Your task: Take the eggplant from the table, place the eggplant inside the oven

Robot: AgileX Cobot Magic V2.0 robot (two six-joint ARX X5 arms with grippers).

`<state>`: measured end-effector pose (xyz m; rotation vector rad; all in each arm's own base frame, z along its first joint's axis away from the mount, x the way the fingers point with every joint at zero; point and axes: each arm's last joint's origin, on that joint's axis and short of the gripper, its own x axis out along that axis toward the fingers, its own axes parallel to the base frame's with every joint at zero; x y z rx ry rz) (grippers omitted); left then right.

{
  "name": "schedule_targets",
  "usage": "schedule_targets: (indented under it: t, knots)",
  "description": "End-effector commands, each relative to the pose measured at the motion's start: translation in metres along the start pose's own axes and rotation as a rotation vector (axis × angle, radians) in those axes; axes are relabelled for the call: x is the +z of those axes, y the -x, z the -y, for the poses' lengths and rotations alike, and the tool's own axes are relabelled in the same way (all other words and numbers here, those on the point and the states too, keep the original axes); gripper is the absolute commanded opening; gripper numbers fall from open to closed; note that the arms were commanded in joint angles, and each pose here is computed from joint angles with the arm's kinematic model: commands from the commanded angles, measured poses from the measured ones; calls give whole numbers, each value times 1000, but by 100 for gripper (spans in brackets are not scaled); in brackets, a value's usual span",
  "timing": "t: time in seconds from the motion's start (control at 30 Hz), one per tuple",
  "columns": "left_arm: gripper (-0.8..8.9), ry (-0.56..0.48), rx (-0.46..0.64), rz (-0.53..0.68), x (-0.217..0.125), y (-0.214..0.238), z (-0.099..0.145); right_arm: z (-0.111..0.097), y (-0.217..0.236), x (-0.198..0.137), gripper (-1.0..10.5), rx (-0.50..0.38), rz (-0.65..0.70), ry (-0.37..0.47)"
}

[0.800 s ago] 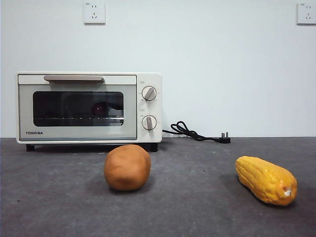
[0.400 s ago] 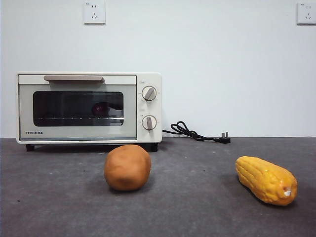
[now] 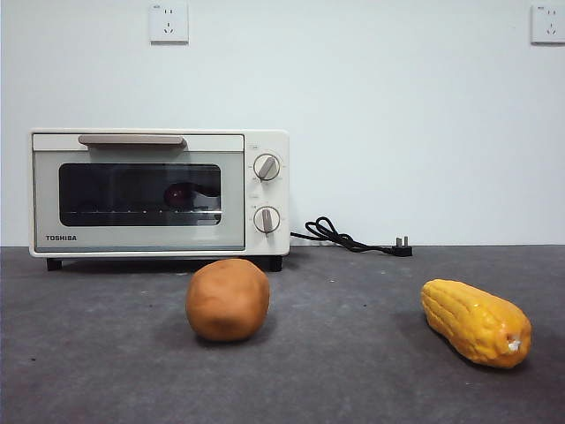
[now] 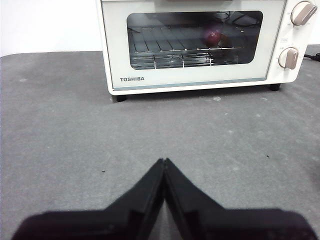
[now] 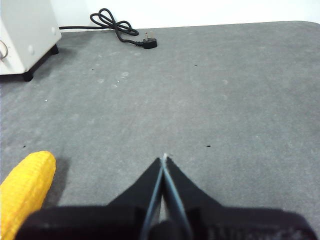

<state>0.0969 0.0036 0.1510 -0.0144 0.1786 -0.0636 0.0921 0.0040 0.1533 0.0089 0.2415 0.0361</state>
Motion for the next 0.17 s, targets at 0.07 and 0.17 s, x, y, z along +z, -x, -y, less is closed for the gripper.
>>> schedule_targets:
  t: [0.07, 0.17]
  knots:
    - [-4, 10, 0, -3, -2, -1, 0, 0, -1, -1, 1, 0, 4, -10]
    - [-4, 10, 0, -4, -2, -1, 0, 0, -1, -1, 1, 0, 4, -10]
